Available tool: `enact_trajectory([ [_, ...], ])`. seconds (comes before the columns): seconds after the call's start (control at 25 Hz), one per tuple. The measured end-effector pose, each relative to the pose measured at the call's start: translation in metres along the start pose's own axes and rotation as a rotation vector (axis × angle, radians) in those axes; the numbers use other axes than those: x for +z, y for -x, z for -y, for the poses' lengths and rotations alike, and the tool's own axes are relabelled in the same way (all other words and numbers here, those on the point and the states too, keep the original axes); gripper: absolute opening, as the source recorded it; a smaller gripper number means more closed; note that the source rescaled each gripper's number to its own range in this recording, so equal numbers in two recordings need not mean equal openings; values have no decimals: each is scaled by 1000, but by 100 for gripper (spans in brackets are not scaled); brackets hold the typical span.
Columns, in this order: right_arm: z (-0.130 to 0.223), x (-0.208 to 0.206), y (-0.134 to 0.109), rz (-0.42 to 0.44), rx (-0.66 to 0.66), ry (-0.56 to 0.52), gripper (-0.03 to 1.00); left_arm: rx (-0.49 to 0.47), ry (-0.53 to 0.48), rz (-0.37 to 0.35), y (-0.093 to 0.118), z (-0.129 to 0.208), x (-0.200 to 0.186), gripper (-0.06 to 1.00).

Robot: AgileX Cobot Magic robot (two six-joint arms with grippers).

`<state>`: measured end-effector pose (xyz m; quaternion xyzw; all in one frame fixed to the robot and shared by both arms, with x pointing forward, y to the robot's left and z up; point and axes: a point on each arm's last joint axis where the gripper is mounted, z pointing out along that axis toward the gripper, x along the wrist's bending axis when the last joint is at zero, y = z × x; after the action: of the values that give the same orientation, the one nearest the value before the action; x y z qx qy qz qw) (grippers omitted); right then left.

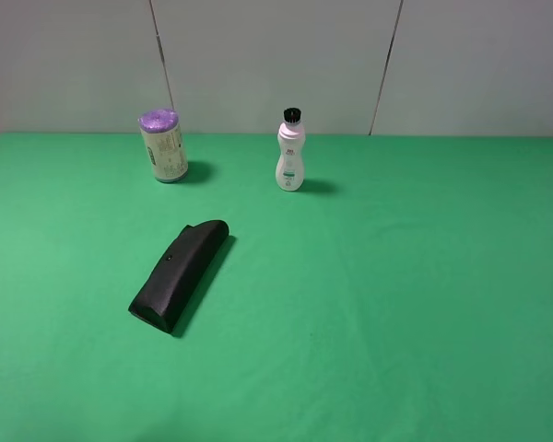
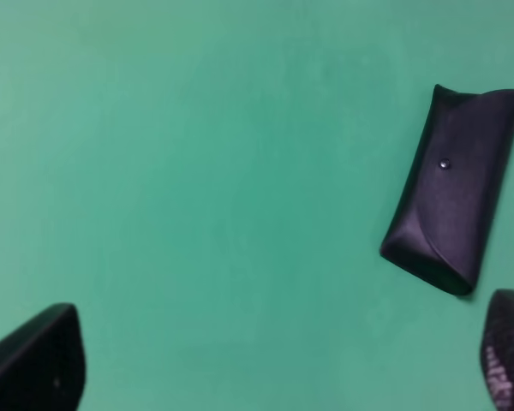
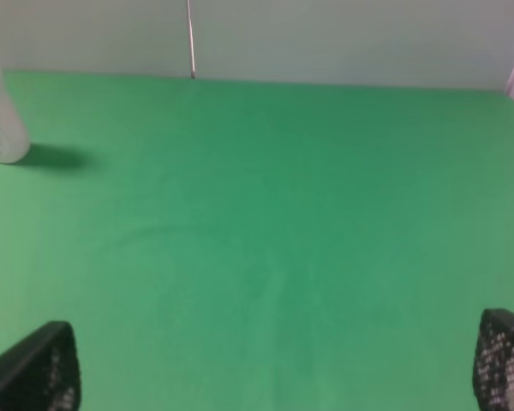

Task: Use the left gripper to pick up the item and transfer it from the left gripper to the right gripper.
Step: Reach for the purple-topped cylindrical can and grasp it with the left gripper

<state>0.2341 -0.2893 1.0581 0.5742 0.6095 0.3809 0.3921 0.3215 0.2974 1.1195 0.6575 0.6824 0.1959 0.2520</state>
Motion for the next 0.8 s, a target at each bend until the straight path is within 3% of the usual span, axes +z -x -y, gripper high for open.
enact_trajectory([
  [0.24,0,0,0,0,0,0,100,52,-87,36,0,-65,33,99],
  [0.44,0,0,0,0,0,0,100,69,-189,61,-3,-113,81,100],
  [0.8,0,0,0,0,0,0,100,118,-243,86,9,-180,168,100],
])
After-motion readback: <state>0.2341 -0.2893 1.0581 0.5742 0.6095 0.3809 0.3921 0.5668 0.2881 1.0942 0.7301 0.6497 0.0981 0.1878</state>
